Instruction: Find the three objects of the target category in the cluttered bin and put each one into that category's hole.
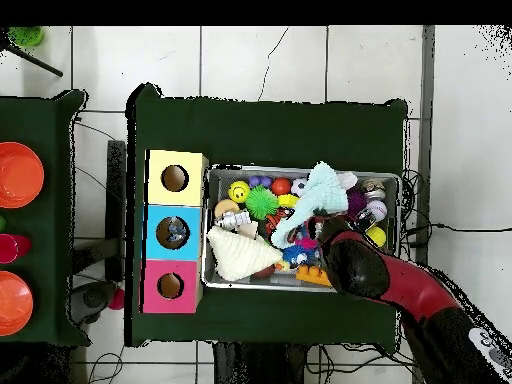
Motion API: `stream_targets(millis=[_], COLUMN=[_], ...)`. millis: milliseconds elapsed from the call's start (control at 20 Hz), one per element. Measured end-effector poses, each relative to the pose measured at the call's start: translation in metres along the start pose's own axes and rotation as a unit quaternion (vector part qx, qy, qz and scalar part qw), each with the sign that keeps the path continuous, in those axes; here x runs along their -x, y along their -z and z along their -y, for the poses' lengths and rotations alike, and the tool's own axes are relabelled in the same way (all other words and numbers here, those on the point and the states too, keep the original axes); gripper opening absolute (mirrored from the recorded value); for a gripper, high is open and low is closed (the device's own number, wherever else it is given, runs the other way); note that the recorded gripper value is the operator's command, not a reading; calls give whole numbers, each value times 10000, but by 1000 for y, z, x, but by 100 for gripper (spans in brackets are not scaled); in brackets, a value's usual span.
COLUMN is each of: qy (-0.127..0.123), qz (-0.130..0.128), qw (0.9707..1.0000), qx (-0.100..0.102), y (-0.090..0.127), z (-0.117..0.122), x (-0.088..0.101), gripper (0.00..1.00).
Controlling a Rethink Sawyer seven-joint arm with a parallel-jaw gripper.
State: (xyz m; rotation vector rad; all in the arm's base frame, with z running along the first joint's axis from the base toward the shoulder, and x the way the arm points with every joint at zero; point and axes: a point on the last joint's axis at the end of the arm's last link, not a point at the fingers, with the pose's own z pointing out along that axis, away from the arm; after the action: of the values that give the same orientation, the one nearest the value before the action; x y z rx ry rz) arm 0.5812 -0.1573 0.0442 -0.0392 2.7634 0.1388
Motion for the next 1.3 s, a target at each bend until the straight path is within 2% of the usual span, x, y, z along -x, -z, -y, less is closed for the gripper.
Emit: stream_targets(millis=[100, 400, 850, 1300], qy=[-91, -164, -40, 163], qz=[-59, -114, -160, -161], qw=[9998, 9984, 9969, 9964], qx=[174, 533, 765, 812], y=[1, 3, 5, 5], z=[-13, -48, -78, -99], x=[-1, 0, 0, 6], gripper=[0, 0, 0, 0])
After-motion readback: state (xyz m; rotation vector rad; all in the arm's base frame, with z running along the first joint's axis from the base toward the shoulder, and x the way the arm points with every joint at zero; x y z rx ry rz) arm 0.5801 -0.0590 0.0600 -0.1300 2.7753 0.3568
